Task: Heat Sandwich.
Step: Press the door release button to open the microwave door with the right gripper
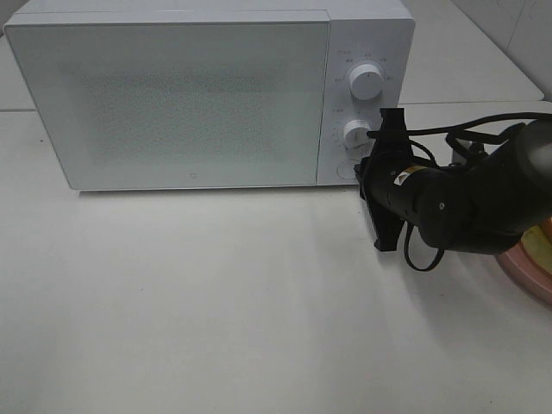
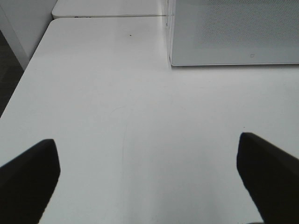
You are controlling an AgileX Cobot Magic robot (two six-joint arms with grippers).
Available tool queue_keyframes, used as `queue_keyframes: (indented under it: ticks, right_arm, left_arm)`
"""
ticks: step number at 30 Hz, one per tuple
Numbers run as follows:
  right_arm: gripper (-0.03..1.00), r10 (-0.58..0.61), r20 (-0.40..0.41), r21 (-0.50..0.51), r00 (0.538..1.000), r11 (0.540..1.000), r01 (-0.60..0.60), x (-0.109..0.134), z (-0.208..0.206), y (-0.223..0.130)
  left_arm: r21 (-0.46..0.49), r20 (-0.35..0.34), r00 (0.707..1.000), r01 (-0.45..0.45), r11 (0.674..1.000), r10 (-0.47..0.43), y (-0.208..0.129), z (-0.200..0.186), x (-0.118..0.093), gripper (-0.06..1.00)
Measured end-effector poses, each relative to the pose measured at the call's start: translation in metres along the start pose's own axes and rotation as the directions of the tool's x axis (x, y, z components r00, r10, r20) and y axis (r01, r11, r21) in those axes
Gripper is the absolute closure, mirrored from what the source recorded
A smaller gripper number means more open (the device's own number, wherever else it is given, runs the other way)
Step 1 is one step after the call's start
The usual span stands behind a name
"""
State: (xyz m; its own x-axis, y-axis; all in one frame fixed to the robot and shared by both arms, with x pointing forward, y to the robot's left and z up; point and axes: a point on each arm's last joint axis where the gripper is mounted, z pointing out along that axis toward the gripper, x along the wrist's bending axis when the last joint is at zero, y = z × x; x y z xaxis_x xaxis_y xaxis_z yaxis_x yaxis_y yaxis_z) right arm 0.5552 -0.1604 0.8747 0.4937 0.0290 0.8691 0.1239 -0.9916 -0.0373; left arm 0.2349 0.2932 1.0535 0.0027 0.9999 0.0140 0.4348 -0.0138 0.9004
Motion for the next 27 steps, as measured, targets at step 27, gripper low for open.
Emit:
queue_keyframes:
  ticks: [27]
  right_arm:
    - [0.96,0.016,0.008,-0.012,1.0,1.0,-0.016,-0.003,0.03,0.001]
  left_arm:
    - [0.0,0.0,1.0,0.0,1.0,0.0,0.0,0.0,0.0,-0.03]
